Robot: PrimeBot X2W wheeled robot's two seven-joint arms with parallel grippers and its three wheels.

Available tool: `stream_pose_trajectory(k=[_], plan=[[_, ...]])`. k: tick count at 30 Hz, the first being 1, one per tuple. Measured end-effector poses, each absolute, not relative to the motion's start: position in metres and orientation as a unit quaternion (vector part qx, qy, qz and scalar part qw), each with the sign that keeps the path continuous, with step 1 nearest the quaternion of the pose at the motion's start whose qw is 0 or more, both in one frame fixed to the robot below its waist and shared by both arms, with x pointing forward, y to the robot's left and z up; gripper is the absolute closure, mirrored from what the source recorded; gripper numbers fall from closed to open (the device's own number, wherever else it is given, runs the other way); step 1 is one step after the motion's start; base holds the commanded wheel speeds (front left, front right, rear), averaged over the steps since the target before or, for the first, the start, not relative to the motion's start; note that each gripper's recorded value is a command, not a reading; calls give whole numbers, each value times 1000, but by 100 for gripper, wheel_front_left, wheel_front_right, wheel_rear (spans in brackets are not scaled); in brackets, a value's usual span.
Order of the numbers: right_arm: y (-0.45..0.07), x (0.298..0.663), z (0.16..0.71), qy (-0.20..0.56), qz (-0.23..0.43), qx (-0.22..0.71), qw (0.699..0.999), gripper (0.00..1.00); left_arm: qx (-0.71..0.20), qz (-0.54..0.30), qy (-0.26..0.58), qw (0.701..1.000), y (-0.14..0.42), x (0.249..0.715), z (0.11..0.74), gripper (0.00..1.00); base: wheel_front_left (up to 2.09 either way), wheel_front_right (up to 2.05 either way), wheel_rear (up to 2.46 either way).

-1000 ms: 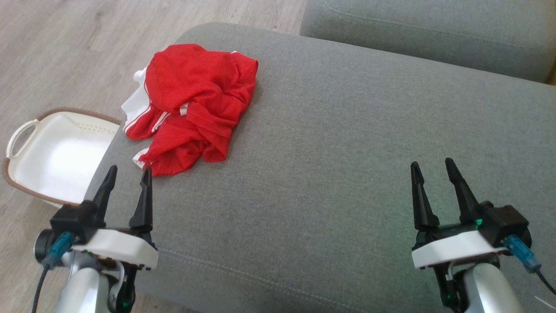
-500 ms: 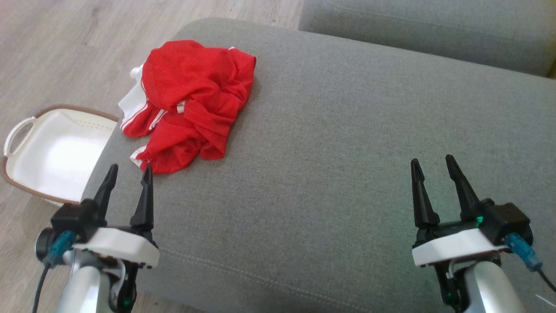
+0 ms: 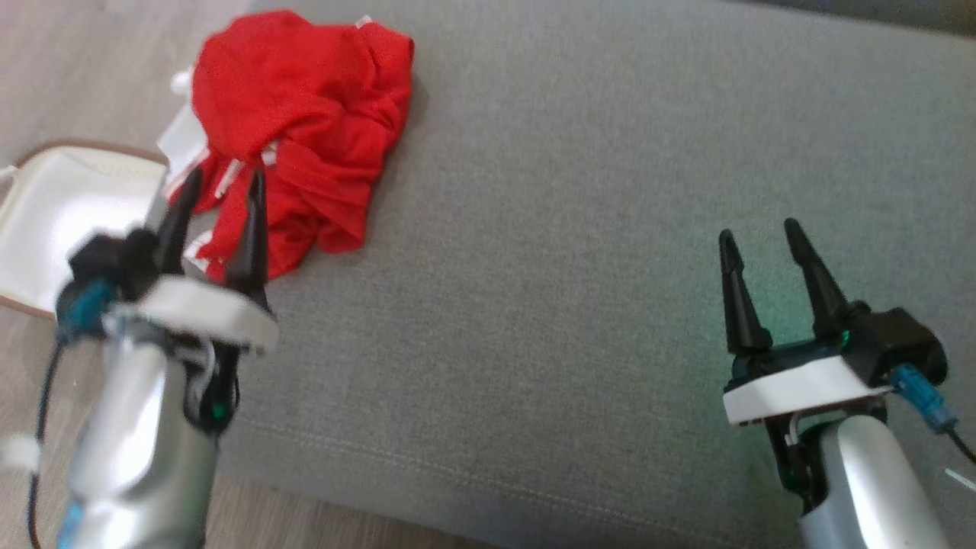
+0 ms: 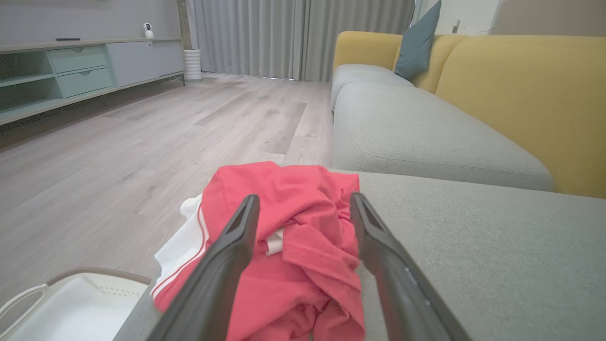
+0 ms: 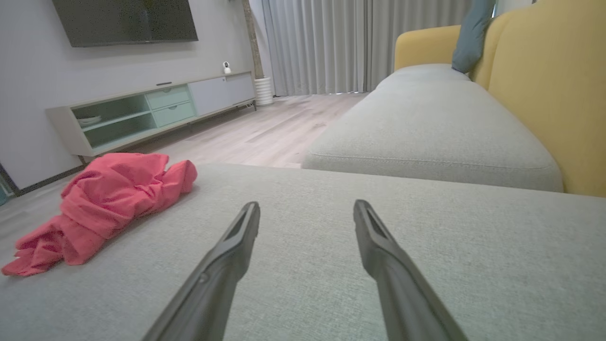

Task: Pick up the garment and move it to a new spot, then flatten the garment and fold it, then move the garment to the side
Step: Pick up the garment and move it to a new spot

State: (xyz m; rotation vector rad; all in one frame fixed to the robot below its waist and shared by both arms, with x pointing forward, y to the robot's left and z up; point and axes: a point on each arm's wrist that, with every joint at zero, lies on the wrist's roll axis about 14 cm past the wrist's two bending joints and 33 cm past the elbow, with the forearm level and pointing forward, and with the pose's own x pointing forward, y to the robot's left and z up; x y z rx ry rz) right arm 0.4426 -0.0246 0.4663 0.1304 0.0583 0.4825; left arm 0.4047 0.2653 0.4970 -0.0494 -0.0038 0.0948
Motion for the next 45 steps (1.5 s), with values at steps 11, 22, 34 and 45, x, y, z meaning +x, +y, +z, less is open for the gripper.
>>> stream_pose_trajectory(k=[11, 22, 34, 45], plan=[[-31, 466, 428, 73, 227, 49, 970, 0, -12, 7, 67, 998, 260, 489, 468, 0, 0, 0, 0], [-31, 472, 421, 81, 227, 46, 969, 0, 0, 38, 228, 973, 286, 485, 408, 0, 0, 0, 0], [-38, 463, 423, 84, 220, 47, 971, 0, 12, 44, 242, 969, 292, 486, 405, 100, 0, 0, 0], [-44, 463, 430, 77, 212, 49, 973, 0, 51, 44, 162, 984, 297, 511, 447, 100, 0, 0, 0]])
